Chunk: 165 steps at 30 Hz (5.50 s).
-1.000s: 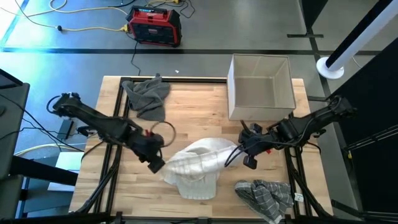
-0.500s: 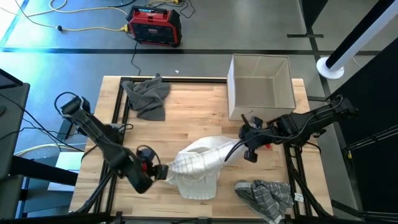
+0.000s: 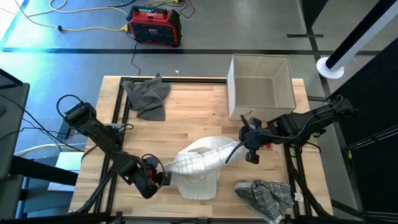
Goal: Fold towel
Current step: Fold the white patterned towel
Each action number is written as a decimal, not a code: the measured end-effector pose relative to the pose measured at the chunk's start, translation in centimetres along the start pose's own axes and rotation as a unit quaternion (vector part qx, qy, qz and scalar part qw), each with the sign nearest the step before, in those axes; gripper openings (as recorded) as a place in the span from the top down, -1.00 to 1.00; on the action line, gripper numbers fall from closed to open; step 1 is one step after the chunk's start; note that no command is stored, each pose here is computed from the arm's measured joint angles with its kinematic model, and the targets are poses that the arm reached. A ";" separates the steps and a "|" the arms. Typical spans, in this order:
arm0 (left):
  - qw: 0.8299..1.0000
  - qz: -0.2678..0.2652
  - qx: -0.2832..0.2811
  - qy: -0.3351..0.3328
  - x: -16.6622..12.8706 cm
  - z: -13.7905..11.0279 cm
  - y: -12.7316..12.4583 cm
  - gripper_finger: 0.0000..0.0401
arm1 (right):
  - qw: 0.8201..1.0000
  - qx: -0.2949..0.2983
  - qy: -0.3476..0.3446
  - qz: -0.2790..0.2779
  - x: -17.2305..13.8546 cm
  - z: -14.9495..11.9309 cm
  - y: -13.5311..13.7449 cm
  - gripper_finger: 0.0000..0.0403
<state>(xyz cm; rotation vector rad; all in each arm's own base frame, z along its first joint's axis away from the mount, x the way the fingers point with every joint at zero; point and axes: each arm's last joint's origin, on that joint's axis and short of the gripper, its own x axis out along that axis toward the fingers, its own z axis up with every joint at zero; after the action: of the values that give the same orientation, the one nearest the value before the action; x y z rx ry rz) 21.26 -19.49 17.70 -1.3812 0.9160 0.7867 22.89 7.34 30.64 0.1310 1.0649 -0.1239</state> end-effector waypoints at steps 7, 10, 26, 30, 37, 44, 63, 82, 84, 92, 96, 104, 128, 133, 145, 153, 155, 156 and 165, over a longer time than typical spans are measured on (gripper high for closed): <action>1.000 -0.012 -0.006 -0.017 1.8 1.2 1.4 0.14 | 1.000 0.003 0.002 0.005 0.0 0.0 0.0 1.00; 0.999 -0.034 -0.007 -0.033 2.3 1.6 1.6 0.14 | 1.000 0.007 0.003 0.006 0.0 0.0 0.0 1.00; 0.996 -0.045 0.060 0.054 2.8 1.4 1.1 0.94 | 1.000 0.028 -0.001 0.002 0.0 0.0 0.0 1.00; 0.994 -0.054 0.075 0.064 1.2 1.7 0.7 0.96 | 0.999 0.032 -0.025 0.007 -0.6 0.4 0.0 1.00; 0.990 -0.062 0.116 0.045 -4.4 3.1 -0.2 0.99 | 0.995 0.037 -0.096 0.000 -3.4 1.5 -0.2 1.00; 0.979 -0.011 0.201 -0.042 -16.1 6.7 -0.9 1.00 | 0.977 0.012 -0.214 -0.017 -10.1 4.3 -0.5 1.00; 0.789 -0.222 0.455 -0.349 -36.4 12.2 -4.7 1.00 | 0.843 -0.079 -0.532 -0.007 -23.6 11.9 1.5 1.00; 0.598 -0.305 0.525 -0.523 -46.8 15.4 -4.8 1.00 | 0.786 -0.033 -0.602 -0.136 -27.1 14.1 -1.7 1.00; 0.579 -0.274 0.550 -0.536 -46.6 15.3 -4.8 1.00 | 0.792 -0.026 -0.589 -0.159 -26.8 14.2 -2.3 1.00; 0.538 -0.353 0.569 -0.512 -46.7 14.2 -5.9 1.00 | 0.779 -0.072 -0.623 -0.020 -27.0 14.4 -1.7 1.00; 0.523 -0.417 0.576 -0.470 -46.3 13.0 -6.9 1.00 | 0.762 -0.116 -0.627 0.114 -27.1 14.2 -0.3 1.00; 0.493 -0.484 0.620 -0.372 -43.1 8.0 -10.9 1.00 | 0.708 -0.231 -0.595 0.302 -26.3 13.3 5.4 1.00; 0.641 -0.219 0.491 -0.547 -46.3 9.7 -9.3 1.00 | 0.802 0.092 -0.569 -0.157 -30.5 8.8 1.7 1.00; 0.679 -0.153 0.475 -0.539 -42.6 9.9 -7.6 1.00 | 0.850 0.144 -0.471 -0.187 -25.7 7.9 0.7 1.00; 0.719 -0.107 0.534 -0.432 -36.8 11.3 -5.6 1.00 | 0.904 0.133 -0.315 -0.255 -18.5 9.7 -0.3 1.00; 0.721 -0.001 0.570 -0.395 -31.0 11.3 -5.6 1.00 | 0.927 0.086 -0.231 -0.283 -14.8 11.3 -0.4 1.00; 0.713 0.033 0.581 -0.391 -29.6 11.4 -5.4 1.00 | 0.929 0.070 -0.210 -0.295 -13.6 11.7 -0.3 1.00; 0.704 0.054 0.591 -0.390 -28.8 11.6 -5.2 1.00 | 0.929 0.058 -0.202 -0.305 -12.9 11.9 -0.2 1.00; 0.650 0.211 0.606 -0.407 -24.9 14.3 -4.8 1.00 | 0.899 0.021 -0.172 -0.402 -8.3 12.9 -1.6 1.00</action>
<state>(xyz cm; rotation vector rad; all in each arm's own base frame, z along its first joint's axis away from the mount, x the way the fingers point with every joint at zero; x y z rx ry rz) 15.27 -4.04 41.63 0.4257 0.7229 0.7438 29.81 3.91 43.99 -0.2960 0.7032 -0.8893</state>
